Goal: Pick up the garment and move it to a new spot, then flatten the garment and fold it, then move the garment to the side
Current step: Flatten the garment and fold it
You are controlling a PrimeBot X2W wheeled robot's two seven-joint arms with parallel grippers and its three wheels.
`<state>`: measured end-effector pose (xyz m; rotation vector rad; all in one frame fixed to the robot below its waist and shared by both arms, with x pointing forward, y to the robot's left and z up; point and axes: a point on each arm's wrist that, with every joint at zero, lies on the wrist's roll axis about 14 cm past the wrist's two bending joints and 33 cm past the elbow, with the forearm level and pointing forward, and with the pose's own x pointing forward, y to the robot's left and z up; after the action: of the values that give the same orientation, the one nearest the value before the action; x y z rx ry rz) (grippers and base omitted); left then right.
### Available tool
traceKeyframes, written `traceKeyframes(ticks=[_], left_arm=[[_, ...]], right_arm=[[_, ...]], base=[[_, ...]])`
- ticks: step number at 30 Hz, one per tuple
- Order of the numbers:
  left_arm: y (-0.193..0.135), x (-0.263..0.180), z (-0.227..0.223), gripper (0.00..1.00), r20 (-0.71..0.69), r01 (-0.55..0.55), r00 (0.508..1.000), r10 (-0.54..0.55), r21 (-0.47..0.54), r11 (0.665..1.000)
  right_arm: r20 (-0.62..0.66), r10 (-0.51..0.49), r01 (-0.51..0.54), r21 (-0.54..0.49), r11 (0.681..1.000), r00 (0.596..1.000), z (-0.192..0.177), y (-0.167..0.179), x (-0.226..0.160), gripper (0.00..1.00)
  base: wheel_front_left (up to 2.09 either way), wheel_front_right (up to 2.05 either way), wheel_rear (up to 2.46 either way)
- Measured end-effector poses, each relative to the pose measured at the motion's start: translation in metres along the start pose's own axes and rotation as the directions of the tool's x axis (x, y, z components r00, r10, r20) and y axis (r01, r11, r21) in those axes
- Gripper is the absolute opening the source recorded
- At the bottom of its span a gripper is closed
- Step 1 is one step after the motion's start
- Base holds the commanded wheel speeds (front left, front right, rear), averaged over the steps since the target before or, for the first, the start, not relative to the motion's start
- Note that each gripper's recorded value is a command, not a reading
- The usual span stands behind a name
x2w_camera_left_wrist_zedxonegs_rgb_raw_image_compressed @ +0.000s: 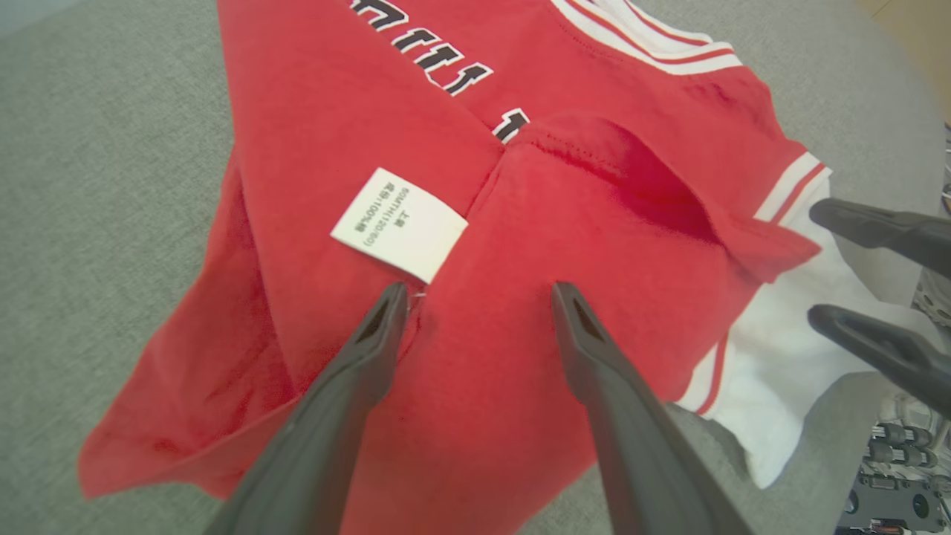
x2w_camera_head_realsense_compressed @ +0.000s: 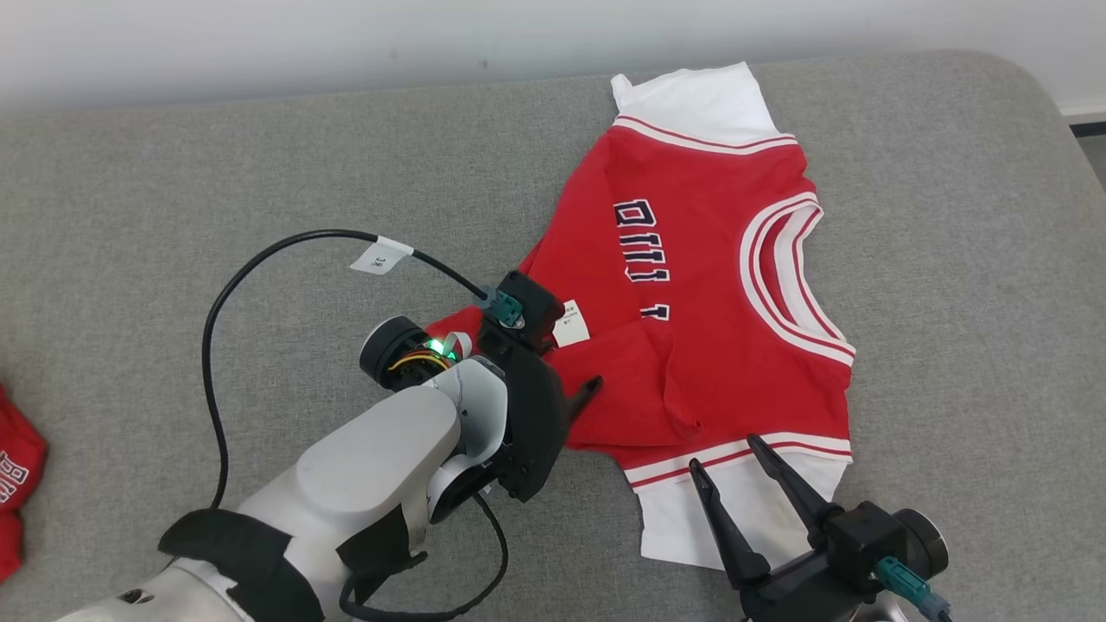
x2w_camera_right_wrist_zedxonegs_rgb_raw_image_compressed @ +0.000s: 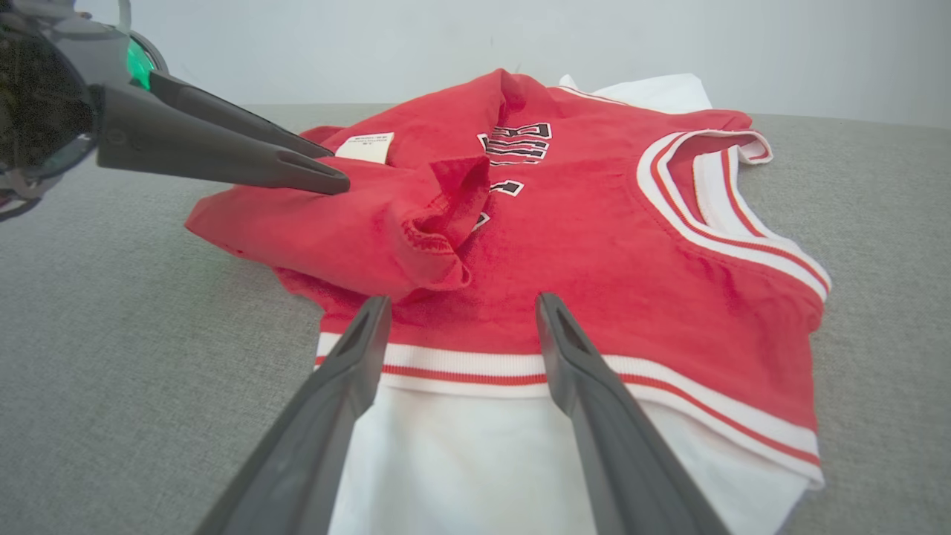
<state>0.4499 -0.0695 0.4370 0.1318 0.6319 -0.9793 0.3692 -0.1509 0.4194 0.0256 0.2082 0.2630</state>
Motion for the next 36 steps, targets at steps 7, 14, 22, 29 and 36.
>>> traceKeyframes(ticks=[7,14,22,29,36], left_arm=[[-0.003,0.001,0.002,0.00,0.027,0.008,1.000,-0.008,0.011,1.000],[0.008,-0.009,0.017,0.00,0.160,-0.035,0.986,0.036,-0.009,0.999],[0.074,-0.066,0.041,0.00,0.440,-0.284,0.831,0.342,-0.193,0.939],[0.123,-0.145,0.020,0.00,0.458,-0.494,0.636,0.621,-0.376,0.784],[0.121,-0.200,-0.056,0.00,0.364,-0.602,0.504,0.783,-0.503,0.621]], right_arm=[[-0.006,-0.007,0.007,0.004,1.000,1.000,-0.002,-0.001,-0.003,1.00],[-0.002,-0.018,0.018,0.006,1.000,1.000,-0.001,-0.005,-0.003,1.00],[0.008,0.013,-0.014,0.011,1.000,1.000,0.001,0.007,-0.003,1.00],[0.026,0.080,-0.081,0.009,0.997,0.996,0.007,0.029,0.004,1.00],[0.036,0.142,-0.142,0.005,0.990,0.989,0.011,0.051,0.011,1.00]], base=[[0.00,0.00,0.00],[0.00,0.00,0.00],[0.00,0.00,0.00],[0.00,0.00,0.00],[0.00,0.00,0.00]])
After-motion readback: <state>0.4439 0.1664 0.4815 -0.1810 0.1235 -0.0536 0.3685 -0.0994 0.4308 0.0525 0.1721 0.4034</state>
